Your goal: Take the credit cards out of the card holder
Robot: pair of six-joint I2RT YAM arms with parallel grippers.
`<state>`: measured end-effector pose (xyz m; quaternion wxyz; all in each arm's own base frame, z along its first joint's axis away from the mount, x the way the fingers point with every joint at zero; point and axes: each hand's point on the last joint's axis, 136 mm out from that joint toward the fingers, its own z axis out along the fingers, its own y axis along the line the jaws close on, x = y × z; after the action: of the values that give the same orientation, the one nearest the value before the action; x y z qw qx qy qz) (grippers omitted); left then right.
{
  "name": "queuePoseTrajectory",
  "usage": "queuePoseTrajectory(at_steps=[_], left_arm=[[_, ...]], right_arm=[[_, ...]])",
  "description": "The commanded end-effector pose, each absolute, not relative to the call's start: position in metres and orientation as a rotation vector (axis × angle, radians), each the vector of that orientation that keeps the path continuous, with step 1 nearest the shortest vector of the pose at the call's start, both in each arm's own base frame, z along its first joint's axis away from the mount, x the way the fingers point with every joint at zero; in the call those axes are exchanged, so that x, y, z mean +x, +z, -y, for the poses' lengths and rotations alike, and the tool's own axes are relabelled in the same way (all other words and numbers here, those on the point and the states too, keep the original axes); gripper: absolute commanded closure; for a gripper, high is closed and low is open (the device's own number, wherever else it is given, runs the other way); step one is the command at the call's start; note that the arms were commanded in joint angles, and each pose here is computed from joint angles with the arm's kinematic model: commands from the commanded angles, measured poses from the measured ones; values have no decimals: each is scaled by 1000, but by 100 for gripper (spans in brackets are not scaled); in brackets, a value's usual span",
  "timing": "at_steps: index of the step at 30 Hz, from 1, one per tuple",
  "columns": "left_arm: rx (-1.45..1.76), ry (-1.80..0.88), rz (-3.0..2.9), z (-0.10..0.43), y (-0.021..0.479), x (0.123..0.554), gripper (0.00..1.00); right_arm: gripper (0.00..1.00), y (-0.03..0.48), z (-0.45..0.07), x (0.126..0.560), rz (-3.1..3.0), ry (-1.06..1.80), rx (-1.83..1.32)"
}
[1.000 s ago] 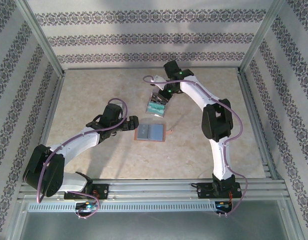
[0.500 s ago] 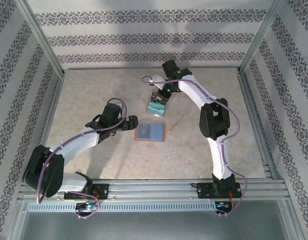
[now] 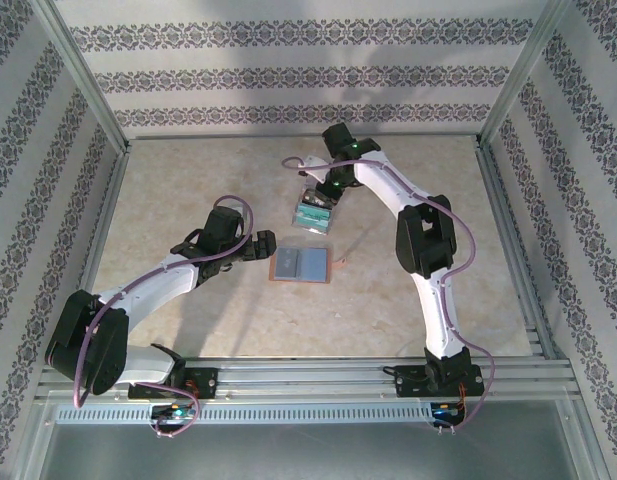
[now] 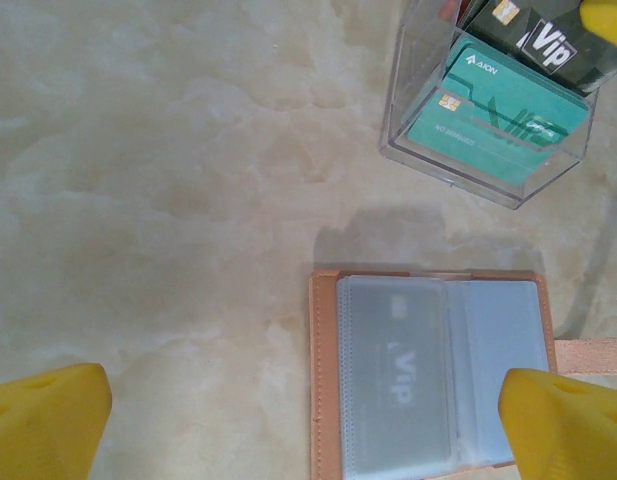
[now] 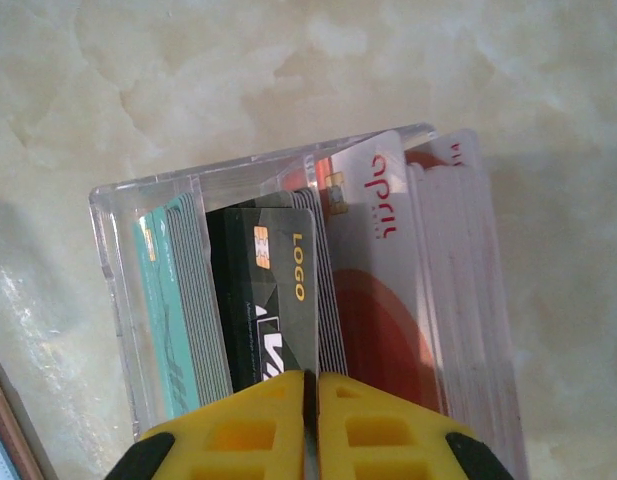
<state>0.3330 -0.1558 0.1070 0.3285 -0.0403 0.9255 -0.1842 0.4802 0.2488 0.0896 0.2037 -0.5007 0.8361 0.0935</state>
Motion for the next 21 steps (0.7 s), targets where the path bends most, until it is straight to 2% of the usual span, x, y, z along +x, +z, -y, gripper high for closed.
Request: queuePoseTrajectory(at_steps=[1,6,9,13,21], left_arm=[[-95,-471,-2421,150,109,331,1],[-98,-468,-2425,150,108,331,1],[-98,-470,-2423,150,108,331,1],[-95,-471,-2421,150,109,331,1],[-109,-479,-2412,149,110,331,1]], right_arm=[[90,83,-249,480,-2344,209,-1433],[88,80,-252,479,-2341,197,-1447],[77,81,-254,477,-2346,198,-1444],[69,89,-255,476,-2347,212,-1420],[65,128,-264,462,-2332,255,-1295]])
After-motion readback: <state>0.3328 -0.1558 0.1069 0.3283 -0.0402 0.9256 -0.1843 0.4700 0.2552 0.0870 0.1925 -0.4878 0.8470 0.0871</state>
